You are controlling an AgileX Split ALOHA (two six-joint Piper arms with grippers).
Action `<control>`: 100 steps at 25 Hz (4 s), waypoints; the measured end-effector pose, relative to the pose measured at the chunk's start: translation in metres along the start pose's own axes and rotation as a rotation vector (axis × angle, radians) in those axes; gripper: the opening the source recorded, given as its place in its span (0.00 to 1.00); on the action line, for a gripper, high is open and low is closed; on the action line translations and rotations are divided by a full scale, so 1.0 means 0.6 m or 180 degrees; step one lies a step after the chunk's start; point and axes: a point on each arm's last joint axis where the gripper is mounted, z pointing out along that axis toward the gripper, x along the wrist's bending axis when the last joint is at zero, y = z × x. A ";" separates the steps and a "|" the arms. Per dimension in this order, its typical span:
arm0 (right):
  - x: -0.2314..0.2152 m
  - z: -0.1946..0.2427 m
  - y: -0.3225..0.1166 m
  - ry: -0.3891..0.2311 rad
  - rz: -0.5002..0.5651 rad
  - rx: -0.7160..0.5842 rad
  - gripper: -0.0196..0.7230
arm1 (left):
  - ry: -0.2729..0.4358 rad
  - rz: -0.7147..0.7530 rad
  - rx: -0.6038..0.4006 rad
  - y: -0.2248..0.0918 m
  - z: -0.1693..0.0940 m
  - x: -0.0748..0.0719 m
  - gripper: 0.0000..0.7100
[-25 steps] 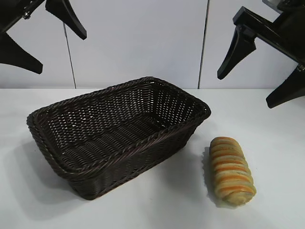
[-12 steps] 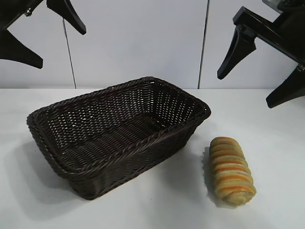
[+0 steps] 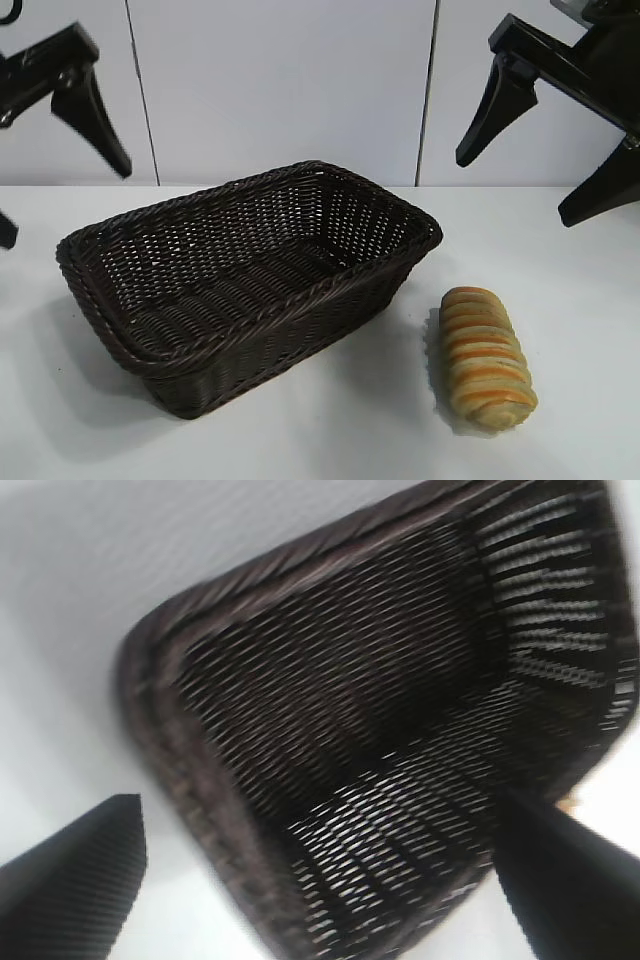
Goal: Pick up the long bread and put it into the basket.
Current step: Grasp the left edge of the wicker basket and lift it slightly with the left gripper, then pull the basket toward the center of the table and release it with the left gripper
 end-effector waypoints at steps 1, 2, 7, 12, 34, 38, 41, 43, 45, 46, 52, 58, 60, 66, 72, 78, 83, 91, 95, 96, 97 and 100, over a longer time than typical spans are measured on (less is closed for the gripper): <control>0.000 0.000 0.000 0.0000 0.0000 0.0000 0.92 | -0.0005 -0.0011 -0.0030 0.000 0.001 0.001 0.96; 0.000 0.000 0.000 0.0000 -0.0003 0.0000 0.92 | -0.0009 -0.0028 -0.0039 0.001 0.003 0.001 0.96; 0.000 0.000 0.000 0.0000 -0.0003 0.0000 0.92 | 0.0014 -0.0186 0.0129 0.003 0.041 0.008 0.96; 0.000 0.000 0.000 0.0000 -0.0003 0.0000 0.92 | 0.0043 -0.0288 0.0264 0.004 0.080 0.017 0.96; 0.000 0.000 0.001 0.0002 -0.0001 -0.0012 0.92 | -0.0044 -0.0344 0.0313 0.010 0.124 0.020 0.33; 0.000 0.000 0.001 0.0002 -0.0001 -0.0012 0.92 | -0.0083 -0.0324 0.0320 0.016 0.120 0.013 0.15; 0.000 0.000 0.001 0.0002 -0.0001 -0.0012 0.92 | -0.0112 -0.0127 0.0352 0.026 0.114 0.003 0.14; 0.000 0.000 0.001 0.0002 -0.0001 -0.0012 0.92 | -0.0153 -0.0038 0.0357 0.037 0.108 -0.007 0.14; 0.000 0.000 0.001 0.0002 -0.0001 -0.0012 0.92 | -0.0228 0.0030 0.0351 0.051 0.098 -0.022 0.14; 0.000 0.000 0.001 0.0002 -0.0001 -0.0012 0.92 | -0.0263 0.0056 0.0342 0.057 0.093 -0.029 0.14; 0.000 0.000 0.001 0.0002 -0.0001 -0.0012 0.92 | -0.0442 0.0312 0.0322 0.098 0.058 -0.073 0.14; 0.000 0.000 0.000 0.0005 0.0001 -0.0001 0.92 | -0.0348 0.0766 0.0232 0.136 0.021 -0.101 0.14; 0.001 0.000 0.000 0.0011 0.0006 0.0008 0.92 | -0.0303 0.0861 0.0293 0.148 0.022 -0.107 0.14; 0.000 0.000 0.000 0.0010 0.0006 0.0002 0.92 | -0.0046 0.1122 0.0632 0.156 0.071 -0.111 0.14; 0.000 0.000 0.000 0.0010 0.0006 0.0002 0.92 | 0.0078 0.1186 0.0860 0.147 0.125 -0.107 0.14; 0.000 0.000 0.000 0.0010 0.0006 0.0002 0.92 | 0.0113 0.1143 0.0967 0.144 0.153 -0.098 0.14; 0.000 0.000 0.000 0.0010 0.0006 0.0002 0.92 | 0.0109 0.1142 0.0947 0.146 0.155 -0.099 0.14; 0.000 0.000 0.000 0.0010 -0.0005 -0.0001 0.92 | 0.0072 0.1111 0.0937 0.147 0.153 -0.102 0.41; 0.000 0.000 0.000 0.0010 -0.0005 -0.0001 0.92 | 0.0027 0.1119 0.0891 0.157 0.144 -0.113 0.72; 0.000 0.000 0.000 0.0010 -0.0005 -0.0001 0.92 | 0.0019 0.1115 0.0889 0.159 0.140 -0.116 0.78; 0.000 0.000 0.000 0.0010 -0.0005 -0.0001 0.92 | 0.0007 0.1110 0.0875 0.163 0.136 -0.120 0.81; 0.000 0.000 0.000 0.0010 -0.0005 -0.0001 0.92 | 0.0006 0.1105 0.0840 0.172 0.121 -0.130 0.87</control>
